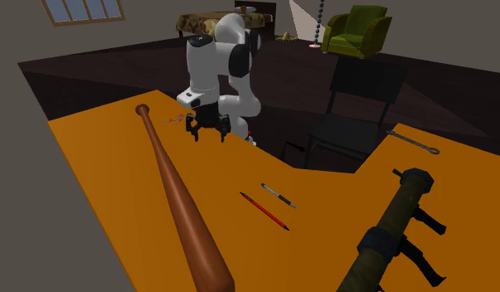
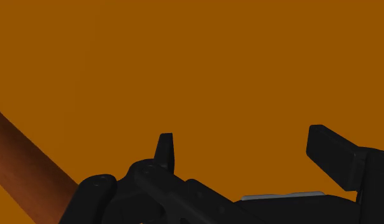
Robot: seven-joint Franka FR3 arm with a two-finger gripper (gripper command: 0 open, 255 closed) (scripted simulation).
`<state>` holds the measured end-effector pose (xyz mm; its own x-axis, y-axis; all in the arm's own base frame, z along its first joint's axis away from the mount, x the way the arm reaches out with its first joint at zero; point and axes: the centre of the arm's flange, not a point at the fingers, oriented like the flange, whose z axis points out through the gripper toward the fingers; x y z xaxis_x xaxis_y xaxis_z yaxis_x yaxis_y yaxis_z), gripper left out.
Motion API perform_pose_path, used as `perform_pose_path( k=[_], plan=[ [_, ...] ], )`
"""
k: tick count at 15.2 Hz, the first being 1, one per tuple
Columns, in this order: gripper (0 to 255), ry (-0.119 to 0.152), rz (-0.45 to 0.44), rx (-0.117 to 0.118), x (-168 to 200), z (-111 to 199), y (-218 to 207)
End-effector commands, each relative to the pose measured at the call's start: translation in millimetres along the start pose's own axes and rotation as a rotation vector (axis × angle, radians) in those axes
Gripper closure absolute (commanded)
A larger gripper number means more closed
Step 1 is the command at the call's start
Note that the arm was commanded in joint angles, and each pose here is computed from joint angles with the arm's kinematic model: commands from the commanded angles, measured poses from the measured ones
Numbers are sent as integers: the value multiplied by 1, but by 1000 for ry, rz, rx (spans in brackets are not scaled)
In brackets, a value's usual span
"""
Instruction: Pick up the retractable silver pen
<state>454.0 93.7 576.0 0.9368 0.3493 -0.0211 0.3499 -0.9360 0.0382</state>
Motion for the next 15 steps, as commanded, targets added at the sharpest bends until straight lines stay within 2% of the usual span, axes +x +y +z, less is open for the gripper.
perform_pose_path(
  k=[1, 15],
  plan=[
    [0, 0, -69, 9, 23, 2, -11],
    [0, 3, -535, 70, 158, 6, -128]
  ],
)
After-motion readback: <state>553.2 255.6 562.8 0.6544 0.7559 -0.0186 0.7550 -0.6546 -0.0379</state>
